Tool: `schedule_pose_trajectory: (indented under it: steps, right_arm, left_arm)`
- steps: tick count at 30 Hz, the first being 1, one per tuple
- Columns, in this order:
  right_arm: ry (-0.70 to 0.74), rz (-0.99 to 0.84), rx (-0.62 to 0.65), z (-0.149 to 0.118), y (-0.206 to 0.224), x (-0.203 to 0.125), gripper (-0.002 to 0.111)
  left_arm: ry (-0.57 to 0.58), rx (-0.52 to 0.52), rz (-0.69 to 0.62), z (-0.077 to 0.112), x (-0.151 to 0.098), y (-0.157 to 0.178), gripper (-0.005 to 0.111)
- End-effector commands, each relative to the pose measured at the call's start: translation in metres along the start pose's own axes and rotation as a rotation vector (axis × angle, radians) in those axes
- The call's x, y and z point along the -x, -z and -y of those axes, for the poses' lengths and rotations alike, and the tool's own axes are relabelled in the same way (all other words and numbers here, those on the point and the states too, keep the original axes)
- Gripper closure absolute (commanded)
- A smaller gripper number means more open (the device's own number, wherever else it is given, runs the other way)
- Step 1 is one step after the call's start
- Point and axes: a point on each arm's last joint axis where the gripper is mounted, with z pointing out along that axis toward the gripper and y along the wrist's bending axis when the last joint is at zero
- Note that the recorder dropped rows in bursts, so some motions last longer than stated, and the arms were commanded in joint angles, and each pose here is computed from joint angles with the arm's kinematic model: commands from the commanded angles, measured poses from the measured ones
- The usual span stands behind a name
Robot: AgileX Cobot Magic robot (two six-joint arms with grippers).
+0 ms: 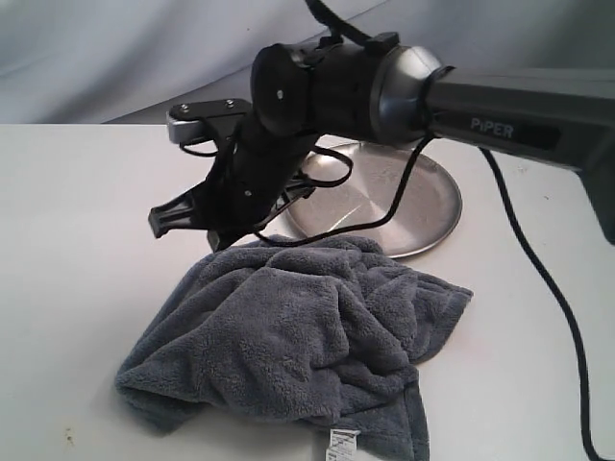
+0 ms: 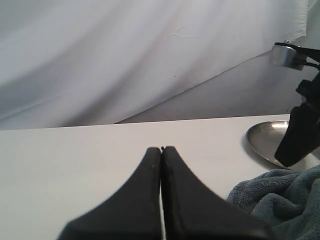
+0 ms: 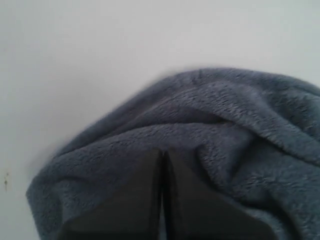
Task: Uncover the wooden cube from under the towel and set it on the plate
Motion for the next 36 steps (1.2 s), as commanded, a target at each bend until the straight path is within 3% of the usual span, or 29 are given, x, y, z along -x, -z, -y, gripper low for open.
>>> schedule_pose_trajectory:
  steps: [1, 9, 14, 26, 36]
  right_arm:
    - [0.099, -0.043, 0.025, -0.027, 0.004, -0.009, 0.108]
    - [0.213, -0.074, 0.052, -0.070, 0.021, -0.023, 0.108]
    - [0.244, -0.107, 0.056, -0.079, 0.024, -0.042, 0.108]
    - [0.180, -0.065, 0.020, -0.044, 0.058, -0.130, 0.108]
    - [0.064, -0.031, -0.162, 0.000, 0.091, -0.184, 0.108]
  left_arm:
    - [0.004, -0.005, 0.003, 0.000, -0.001, 0.000, 0.107]
    - [0.004, -0.005, 0.003, 0.000, -0.001, 0.000, 0.107]
    - [0.004, -0.005, 0.003, 0.000, -0.001, 0.000, 0.107]
    - [0.004, -0.005, 0.003, 0.000, -0.001, 0.000, 0.107]
    - [0.004, -0.005, 0.003, 0.000, -0.001, 0.000, 0.107]
